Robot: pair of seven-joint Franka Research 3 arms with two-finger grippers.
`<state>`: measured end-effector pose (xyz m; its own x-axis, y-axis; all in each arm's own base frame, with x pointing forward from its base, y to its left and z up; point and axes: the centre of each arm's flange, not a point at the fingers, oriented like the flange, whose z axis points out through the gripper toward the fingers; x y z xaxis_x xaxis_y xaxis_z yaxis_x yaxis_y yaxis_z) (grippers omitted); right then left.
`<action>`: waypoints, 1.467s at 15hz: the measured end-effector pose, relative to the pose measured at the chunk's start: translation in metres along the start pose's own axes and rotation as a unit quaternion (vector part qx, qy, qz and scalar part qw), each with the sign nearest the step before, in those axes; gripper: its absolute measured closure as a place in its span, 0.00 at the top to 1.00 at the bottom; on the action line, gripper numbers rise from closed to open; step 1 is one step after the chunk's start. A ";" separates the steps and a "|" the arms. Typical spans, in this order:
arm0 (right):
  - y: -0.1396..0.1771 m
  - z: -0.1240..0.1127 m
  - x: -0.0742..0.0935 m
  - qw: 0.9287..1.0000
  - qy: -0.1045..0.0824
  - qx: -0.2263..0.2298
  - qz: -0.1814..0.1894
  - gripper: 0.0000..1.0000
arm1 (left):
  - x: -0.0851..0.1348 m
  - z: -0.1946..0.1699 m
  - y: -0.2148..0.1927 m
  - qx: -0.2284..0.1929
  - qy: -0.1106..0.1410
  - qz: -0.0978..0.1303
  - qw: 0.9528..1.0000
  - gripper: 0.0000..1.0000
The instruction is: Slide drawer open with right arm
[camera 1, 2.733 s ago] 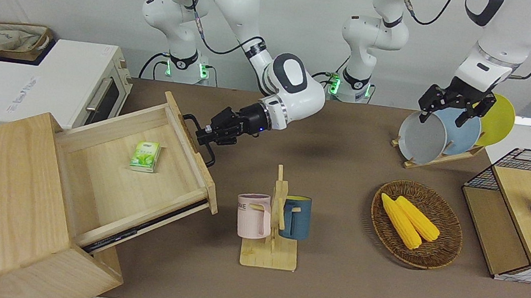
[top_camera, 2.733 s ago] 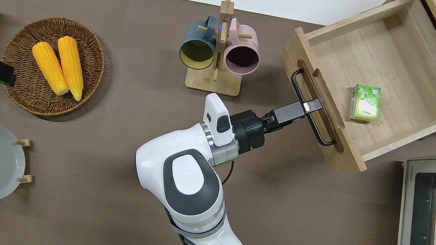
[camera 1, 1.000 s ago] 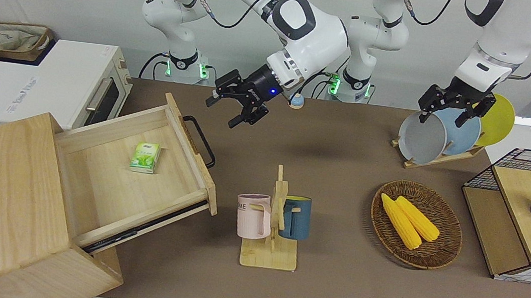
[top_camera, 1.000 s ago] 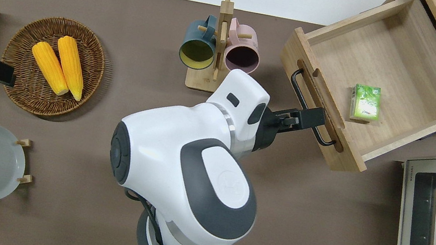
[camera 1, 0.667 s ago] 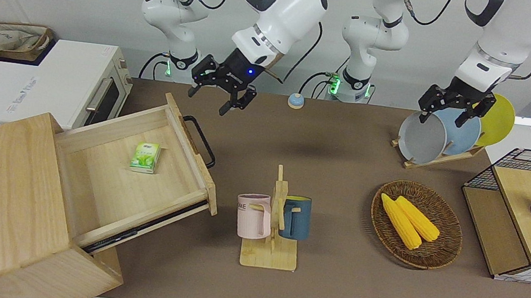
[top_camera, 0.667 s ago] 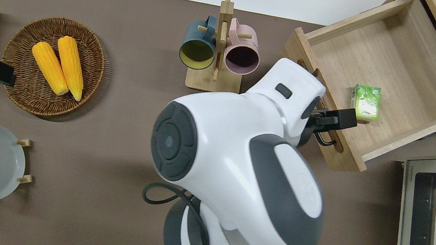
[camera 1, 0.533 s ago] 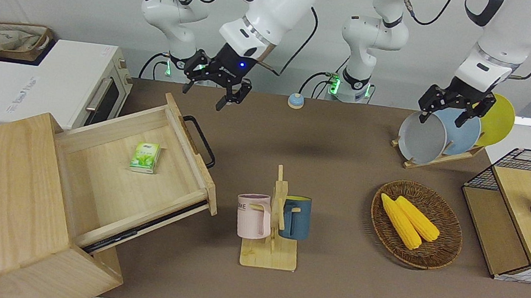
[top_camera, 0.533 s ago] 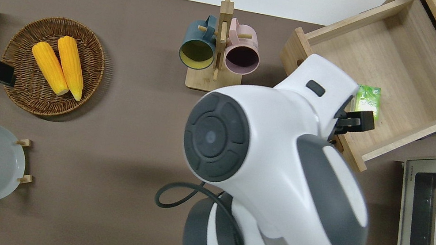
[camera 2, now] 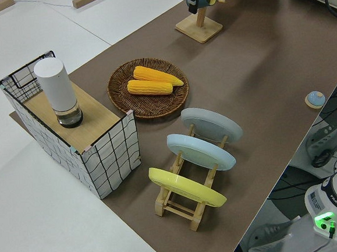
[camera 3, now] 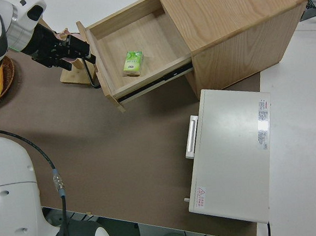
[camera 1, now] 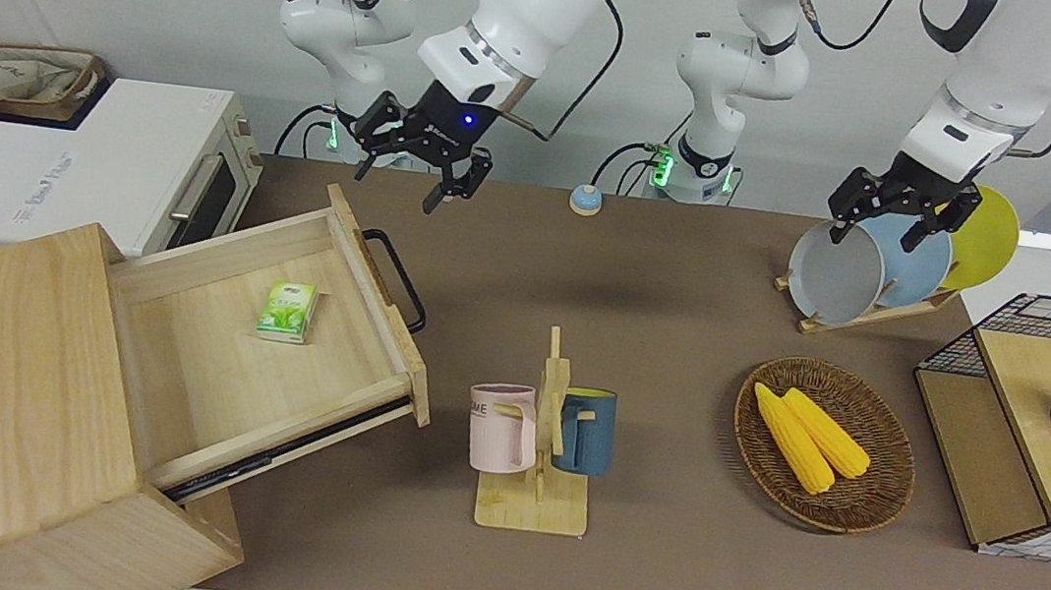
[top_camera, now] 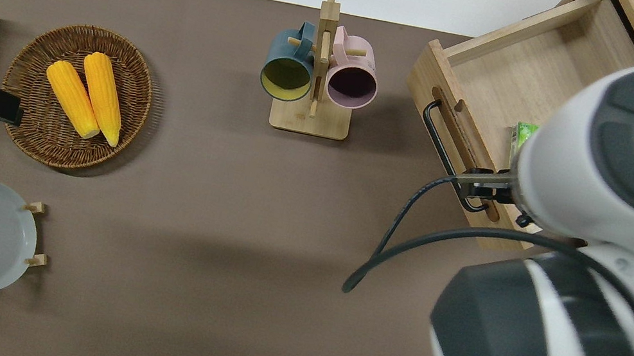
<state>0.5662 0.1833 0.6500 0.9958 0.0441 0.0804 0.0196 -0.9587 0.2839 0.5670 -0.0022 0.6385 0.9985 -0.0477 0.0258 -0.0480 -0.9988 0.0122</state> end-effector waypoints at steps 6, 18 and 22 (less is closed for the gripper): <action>0.088 0.022 0.018 0.994 -0.018 0.102 0.033 0.99 | 0.000 0.000 0.000 0.000 0.000 0.000 1.000 1.00; 0.162 0.074 0.010 0.987 -0.031 0.140 0.068 0.99 | 0.000 0.000 0.000 0.000 0.000 0.000 1.000 1.00; 0.161 0.079 0.012 0.983 -0.028 0.165 0.072 0.99 | 0.000 0.000 0.000 0.000 0.000 0.000 1.000 1.00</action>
<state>0.5886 0.0076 0.6213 0.9935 -0.1063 0.0419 -0.1040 -0.9932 -0.0532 0.5670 -0.0022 0.6385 0.9985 -0.0477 0.0258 -0.0480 -0.9988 0.0122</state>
